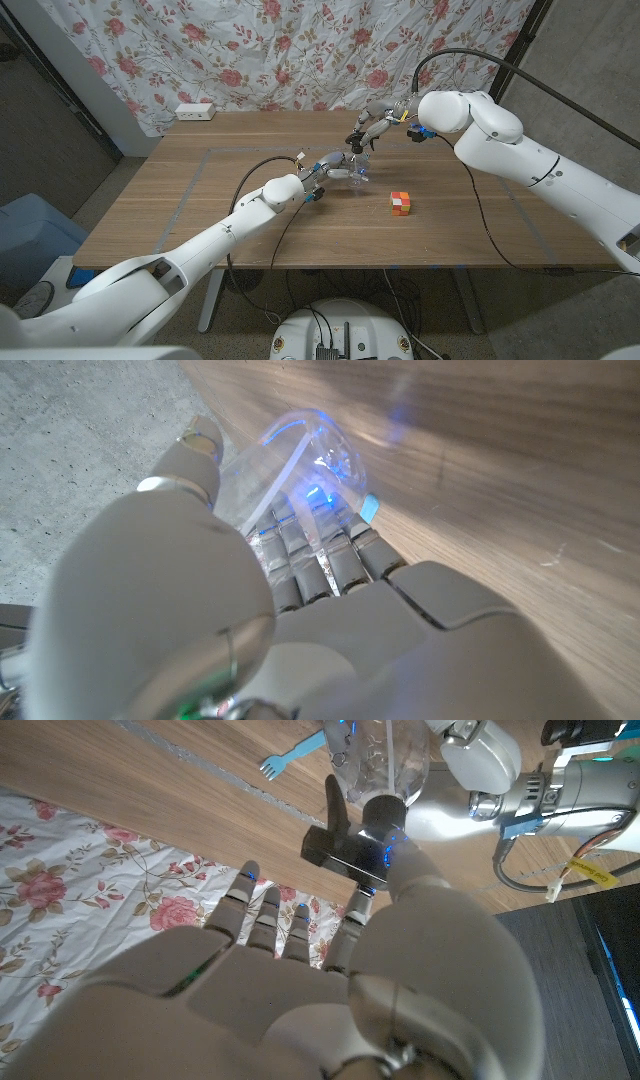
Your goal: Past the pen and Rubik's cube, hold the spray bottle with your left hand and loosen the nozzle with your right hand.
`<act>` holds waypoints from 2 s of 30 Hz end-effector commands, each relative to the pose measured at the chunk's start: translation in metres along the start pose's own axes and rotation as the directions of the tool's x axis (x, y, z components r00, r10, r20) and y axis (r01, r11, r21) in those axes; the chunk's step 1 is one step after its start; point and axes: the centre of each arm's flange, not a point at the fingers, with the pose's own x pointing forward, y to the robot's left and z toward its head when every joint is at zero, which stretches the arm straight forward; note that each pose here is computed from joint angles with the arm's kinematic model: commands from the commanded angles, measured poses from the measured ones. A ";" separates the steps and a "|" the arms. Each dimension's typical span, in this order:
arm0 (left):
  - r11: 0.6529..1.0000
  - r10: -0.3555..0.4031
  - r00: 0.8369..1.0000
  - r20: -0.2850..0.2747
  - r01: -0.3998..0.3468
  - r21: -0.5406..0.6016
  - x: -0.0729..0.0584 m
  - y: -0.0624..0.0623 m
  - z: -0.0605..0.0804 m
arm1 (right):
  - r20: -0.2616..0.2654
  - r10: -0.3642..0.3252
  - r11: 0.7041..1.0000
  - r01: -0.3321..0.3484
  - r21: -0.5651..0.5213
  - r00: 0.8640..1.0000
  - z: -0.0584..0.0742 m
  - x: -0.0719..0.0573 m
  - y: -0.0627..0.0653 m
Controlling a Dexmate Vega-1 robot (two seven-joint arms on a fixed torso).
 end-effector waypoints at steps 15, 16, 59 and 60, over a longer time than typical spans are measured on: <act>1.000 -0.017 1.000 0.001 0.017 -0.002 0.003 -0.002 0.001 | 0.030 -0.026 0.997 0.023 0.077 0.999 -0.008 0.000 0.002; 1.000 -0.016 1.000 0.000 0.016 -0.002 0.003 -0.002 0.001 | 0.032 -0.027 0.997 0.024 0.079 0.999 -0.009 0.000 0.002; 1.000 0.011 1.000 0.002 -0.011 -0.014 -0.006 -0.006 -0.001 | 0.108 -0.070 0.995 0.062 0.076 0.992 -0.012 -0.012 -0.016; 1.000 0.011 1.000 0.002 -0.011 -0.014 -0.006 -0.006 -0.001 | 0.108 -0.077 0.995 0.069 0.078 0.991 -0.012 -0.013 -0.016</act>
